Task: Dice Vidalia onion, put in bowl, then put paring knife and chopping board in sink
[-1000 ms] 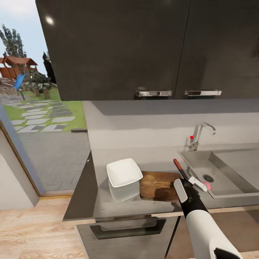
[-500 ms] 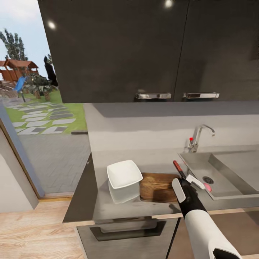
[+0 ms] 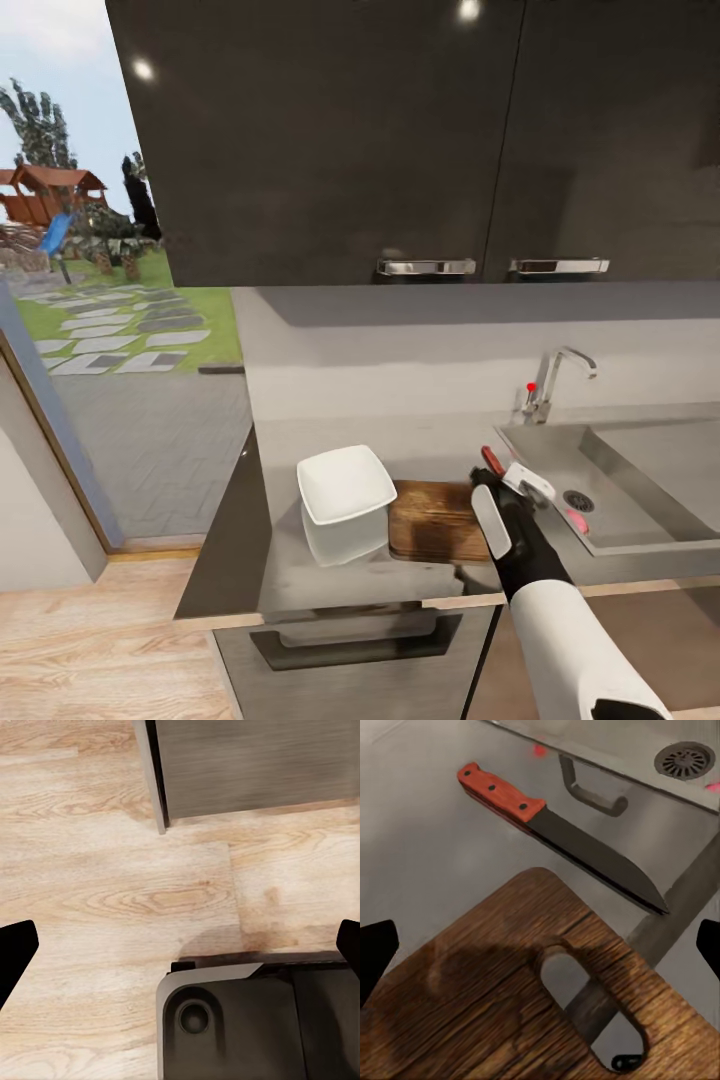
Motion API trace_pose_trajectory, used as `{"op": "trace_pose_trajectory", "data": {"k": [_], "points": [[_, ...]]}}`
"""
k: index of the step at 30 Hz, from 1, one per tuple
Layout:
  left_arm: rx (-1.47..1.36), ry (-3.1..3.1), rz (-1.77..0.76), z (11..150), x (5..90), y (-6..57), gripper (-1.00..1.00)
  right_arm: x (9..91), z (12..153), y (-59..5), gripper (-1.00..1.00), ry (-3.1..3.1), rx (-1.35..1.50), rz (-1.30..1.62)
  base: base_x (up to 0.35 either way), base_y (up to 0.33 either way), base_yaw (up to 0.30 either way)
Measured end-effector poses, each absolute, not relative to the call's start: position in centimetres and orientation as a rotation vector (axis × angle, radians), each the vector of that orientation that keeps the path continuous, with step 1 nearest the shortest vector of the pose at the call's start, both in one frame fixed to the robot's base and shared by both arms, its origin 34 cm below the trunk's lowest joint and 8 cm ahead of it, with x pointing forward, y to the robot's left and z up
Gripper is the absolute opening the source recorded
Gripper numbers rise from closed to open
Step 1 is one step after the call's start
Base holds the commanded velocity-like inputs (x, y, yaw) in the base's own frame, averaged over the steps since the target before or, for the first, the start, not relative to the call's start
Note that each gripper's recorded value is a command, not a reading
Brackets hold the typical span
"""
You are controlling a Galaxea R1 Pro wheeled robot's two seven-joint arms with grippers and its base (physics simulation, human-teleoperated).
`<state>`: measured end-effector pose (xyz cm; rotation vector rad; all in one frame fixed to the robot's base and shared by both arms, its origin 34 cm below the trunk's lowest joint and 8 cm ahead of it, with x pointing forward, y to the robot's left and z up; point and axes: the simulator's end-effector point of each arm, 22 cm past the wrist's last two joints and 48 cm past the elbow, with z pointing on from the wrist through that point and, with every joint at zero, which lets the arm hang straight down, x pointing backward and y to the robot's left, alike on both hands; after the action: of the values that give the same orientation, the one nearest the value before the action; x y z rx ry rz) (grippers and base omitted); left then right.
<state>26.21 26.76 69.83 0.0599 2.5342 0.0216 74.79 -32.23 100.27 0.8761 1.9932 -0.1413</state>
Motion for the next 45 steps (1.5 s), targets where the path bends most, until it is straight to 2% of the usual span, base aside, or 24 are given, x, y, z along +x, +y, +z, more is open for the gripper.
{"op": "trace_pose_trajectory", "data": {"k": [10, 21, 45], "points": [[0.06, 2.535, 0.022, 69.8, 26.2, 26.8, 1.0, 76.8, 106.2, -30.3, 1.0, 1.882, 0.754, -0.105, 0.0, 0.0, 0.0], [0.06, 2.534, 0.022, 69.8, 26.2, 26.8, 1.0, 77.8, 110.7, -25.6, 1.0, 1.788, 0.545, 0.075, 0.0, 0.0, 0.0], [0.06, 2.536, 0.022, 69.8, 26.1, 26.8, 1.0, 72.8, 116.1, -19.4, 1.0, 1.615, 0.078, 0.202, 0.0, 0.0, 0.0]]}}
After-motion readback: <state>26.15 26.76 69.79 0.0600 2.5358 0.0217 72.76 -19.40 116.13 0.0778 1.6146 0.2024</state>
